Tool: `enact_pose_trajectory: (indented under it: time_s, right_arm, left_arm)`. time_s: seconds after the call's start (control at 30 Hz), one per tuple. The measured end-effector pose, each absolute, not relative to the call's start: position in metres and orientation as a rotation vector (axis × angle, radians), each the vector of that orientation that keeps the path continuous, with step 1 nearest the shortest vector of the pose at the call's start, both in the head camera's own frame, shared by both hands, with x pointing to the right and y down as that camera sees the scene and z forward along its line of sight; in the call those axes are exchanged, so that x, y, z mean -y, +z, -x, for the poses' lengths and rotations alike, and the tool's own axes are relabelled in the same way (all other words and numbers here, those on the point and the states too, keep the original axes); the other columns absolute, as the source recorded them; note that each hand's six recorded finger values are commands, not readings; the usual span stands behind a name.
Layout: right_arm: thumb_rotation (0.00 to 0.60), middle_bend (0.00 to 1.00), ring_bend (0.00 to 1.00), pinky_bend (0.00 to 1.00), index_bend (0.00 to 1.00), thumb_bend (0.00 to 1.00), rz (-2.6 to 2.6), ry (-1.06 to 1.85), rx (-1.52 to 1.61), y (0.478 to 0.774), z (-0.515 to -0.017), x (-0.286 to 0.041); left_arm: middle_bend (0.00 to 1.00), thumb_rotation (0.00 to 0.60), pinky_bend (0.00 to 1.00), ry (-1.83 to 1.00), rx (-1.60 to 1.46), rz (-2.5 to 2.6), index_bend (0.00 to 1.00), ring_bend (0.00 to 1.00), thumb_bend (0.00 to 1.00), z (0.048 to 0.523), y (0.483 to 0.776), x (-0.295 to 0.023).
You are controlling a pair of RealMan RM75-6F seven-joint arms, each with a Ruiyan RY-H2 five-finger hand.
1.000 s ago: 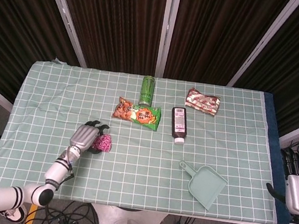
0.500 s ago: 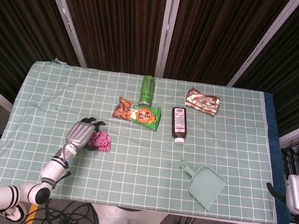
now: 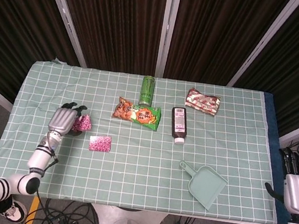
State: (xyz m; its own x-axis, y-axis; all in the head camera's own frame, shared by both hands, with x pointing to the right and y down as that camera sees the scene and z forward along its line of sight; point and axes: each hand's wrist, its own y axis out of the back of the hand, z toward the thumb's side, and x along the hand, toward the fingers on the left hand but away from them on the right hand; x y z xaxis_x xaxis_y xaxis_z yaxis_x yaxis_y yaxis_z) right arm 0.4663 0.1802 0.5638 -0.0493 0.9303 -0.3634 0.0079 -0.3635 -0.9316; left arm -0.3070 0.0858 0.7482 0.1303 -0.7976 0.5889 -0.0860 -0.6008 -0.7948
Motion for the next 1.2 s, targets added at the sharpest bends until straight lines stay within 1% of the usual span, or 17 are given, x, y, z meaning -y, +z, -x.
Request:
enact_pose_trajectory:
  time_s: [0.03, 0.07, 0.2, 0.33, 0.6, 0.7, 0.83, 0.97, 1.2]
  right_arm:
    - [0.600, 0.00, 0.00, 0.00, 0.00, 0.10, 1.453, 1.519, 1.046, 0.563, -0.466, -0.180]
    - [0.600, 0.00, 0.00, 0.00, 0.00, 0.10, 1.453, 1.519, 1.046, 0.563, -0.466, -0.180]
    - [0.600, 0.00, 0.00, 0.00, 0.00, 0.10, 1.456, 1.521, 1.048, 0.563, -0.466, -0.180]
    - [0.600, 0.00, 0.00, 0.00, 0.00, 0.10, 1.460, 1.525, 1.046, 0.564, -0.466, -0.181]
    - [0.600, 0.00, 0.00, 0.00, 0.00, 0.10, 1.465, 1.530, 1.045, 0.566, -0.466, -0.180]
    - [0.600, 0.00, 0.00, 0.00, 0.00, 0.10, 1.470, 1.533, 1.045, 0.568, -0.467, -0.181]
    - [0.600, 0.00, 0.00, 0.00, 0.00, 0.10, 1.471, 1.533, 1.046, 0.568, -0.467, -0.181]
    - [0.600, 0.00, 0.00, 0.00, 0.00, 0.10, 1.467, 1.533, 1.053, 0.567, -0.469, -0.180]
    - [0.600, 0.00, 0.00, 0.00, 0.00, 0.10, 1.475, 1.536, 1.056, 0.568, -0.470, -0.181]
  left_arm:
    - [0.05, 0.600, 0.19, -1.515, -0.863, 1.805, 0.14, 0.02, 0.18, 0.309, 0.748, -0.085]
    - [0.00, 0.600, 0.18, -1.506, -0.874, 1.800, 0.13, 0.00, 0.17, 0.310, 0.747, -0.084]
    - [0.00, 0.600, 0.17, -1.484, -0.899, 1.809, 0.12, 0.00, 0.17, 0.313, 0.745, -0.084]
    - [0.04, 0.600, 0.17, -1.490, -0.887, 1.850, 0.12, 0.00, 0.17, 0.314, 0.747, -0.091]
    - [0.22, 0.600, 0.16, -1.458, -0.904, 1.921, 0.12, 0.02, 0.16, 0.303, 0.740, -0.097]
    - [0.24, 0.600, 0.14, -1.445, -0.914, 1.984, 0.12, 0.02, 0.15, 0.291, 0.737, -0.104]
    - [0.26, 0.600, 0.14, -1.431, -0.903, 2.047, 0.12, 0.02, 0.15, 0.275, 0.735, -0.117]
    - [0.28, 0.600, 0.14, -1.437, -0.887, 2.086, 0.12, 0.03, 0.15, 0.264, 0.738, -0.125]
    - [0.28, 0.600, 0.14, -1.419, -0.827, 2.134, 0.12, 0.03, 0.15, 0.234, 0.749, -0.141]
